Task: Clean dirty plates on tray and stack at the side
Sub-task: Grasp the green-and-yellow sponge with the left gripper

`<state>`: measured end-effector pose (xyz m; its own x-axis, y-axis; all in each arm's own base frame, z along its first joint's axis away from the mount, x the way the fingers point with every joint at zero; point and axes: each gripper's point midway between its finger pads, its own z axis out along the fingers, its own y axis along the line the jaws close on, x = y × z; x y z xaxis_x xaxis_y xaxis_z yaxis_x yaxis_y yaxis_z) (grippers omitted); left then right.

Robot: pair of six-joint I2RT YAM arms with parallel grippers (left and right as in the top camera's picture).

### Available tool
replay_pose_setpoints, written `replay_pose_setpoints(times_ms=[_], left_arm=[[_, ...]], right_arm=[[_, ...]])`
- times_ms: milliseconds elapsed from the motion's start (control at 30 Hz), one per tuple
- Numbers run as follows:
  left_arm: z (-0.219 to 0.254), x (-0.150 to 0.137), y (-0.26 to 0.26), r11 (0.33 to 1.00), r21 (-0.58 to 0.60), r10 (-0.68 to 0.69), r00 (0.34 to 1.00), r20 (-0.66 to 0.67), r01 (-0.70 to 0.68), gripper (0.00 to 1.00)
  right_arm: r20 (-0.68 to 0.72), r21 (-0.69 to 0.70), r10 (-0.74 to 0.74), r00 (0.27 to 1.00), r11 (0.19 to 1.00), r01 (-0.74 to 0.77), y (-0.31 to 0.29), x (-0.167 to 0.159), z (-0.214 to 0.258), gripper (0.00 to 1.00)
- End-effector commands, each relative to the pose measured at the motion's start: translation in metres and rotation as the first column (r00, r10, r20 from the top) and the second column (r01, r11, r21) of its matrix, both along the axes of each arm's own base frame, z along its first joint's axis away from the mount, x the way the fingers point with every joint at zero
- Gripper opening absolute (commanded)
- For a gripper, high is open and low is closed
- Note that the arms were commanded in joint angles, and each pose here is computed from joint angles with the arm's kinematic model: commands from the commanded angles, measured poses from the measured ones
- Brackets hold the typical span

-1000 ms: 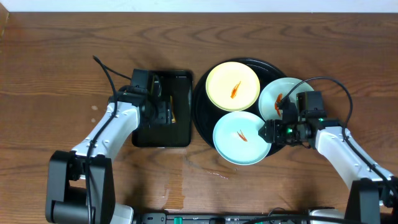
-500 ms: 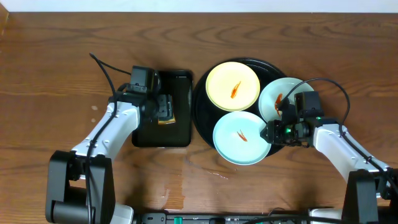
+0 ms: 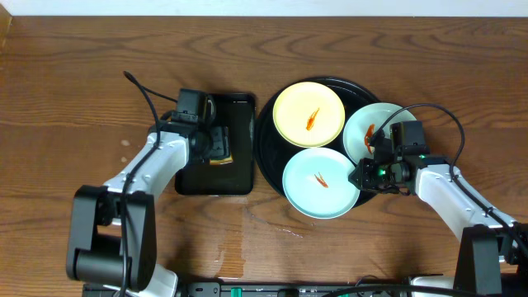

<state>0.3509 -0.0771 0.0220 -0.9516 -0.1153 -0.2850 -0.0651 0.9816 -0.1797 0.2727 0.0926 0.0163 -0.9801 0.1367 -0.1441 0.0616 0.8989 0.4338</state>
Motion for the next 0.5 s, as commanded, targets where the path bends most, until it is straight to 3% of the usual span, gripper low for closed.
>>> replay_pose_setpoints(times_ms=[0,367,467], left_arm=[[-0.006,-0.004,-0.003,1.000,-0.004,0.005,1.000,-0.021,-0.005,0.70],[-0.009,-0.005,-0.021,0.999,0.021,-0.050,0.999,-0.006,0.050,0.70],[-0.015,-0.005,-0.018,0.998,0.044,-0.045,0.999,-0.018,0.046,0.65]], right_arm=[[-0.010,-0.001,0.019,1.000,1.000,-0.019,0.007,-0.004,-0.002,0.20],[-0.010,-0.027,0.034,0.999,0.999,-0.035,0.009,-0.006,-0.003,0.10],[-0.011,-0.031,0.033,0.999,0.999,-0.034,0.008,-0.006,-0.004,0.10]])
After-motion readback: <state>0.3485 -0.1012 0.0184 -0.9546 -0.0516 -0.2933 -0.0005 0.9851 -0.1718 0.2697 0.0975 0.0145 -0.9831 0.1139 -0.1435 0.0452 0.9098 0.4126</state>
